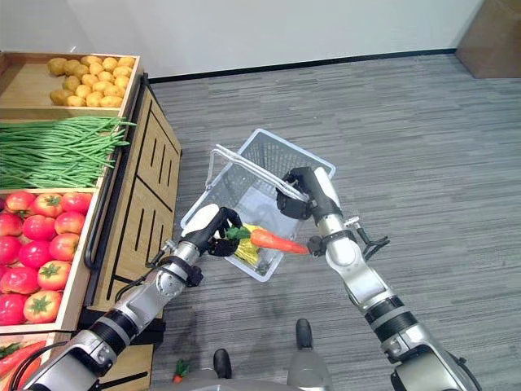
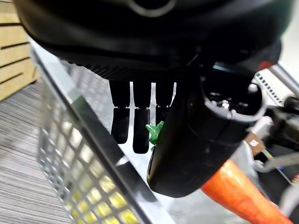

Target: Get the vegetables into the basket

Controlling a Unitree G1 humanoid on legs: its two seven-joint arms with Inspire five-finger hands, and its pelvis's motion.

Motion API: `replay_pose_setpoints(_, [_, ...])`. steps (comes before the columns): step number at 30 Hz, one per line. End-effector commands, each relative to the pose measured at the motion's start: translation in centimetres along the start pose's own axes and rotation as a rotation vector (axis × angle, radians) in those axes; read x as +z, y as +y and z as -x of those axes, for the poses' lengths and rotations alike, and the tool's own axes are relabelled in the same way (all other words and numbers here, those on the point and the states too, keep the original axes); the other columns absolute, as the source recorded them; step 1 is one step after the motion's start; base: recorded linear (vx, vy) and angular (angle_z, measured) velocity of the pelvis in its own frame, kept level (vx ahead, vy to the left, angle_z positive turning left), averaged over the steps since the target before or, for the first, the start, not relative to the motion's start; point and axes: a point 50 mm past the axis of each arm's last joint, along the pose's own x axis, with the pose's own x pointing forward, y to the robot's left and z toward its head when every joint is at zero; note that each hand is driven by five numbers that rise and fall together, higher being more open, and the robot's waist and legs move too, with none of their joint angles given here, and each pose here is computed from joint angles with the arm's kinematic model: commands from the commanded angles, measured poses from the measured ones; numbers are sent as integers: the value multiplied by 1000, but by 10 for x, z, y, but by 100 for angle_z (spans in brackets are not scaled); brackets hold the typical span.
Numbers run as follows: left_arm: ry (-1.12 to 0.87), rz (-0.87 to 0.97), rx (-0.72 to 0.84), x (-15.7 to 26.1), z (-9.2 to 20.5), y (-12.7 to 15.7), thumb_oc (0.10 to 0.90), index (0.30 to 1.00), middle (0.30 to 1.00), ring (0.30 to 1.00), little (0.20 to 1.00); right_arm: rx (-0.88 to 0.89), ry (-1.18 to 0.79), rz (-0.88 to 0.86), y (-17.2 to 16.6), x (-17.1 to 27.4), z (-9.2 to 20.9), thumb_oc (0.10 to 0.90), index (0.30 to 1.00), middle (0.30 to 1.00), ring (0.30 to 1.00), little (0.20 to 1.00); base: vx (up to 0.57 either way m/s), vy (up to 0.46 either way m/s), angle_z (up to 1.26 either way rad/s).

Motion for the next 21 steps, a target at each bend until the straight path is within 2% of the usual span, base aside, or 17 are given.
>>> replay_pose_setpoints(1, [-27,-76,113,2,-17,23,400,300,300,300,300,-48,-455,-227,-5,87,-3,400,300,300,300,300,3,-6,-7])
replay_pose_setpoints(12, [109,-217,145,-23,-16,27,400,300,300,300,300,1,-433,-256,5,82,5,400,300,300,300,300,0,-1,-2])
replay_pose_setpoints(16, [179,-240,193,-29,-18,27,400,300,300,300,300,52,-437,-296,19,85,10,400,300,300,300,300,0,0,0])
replay_pose_setpoints(21, [153,-236,185,-22,-22,24,400,300,300,300,300,87,-455,-304,25,91,12,400,300,300,300,300,0,0,0])
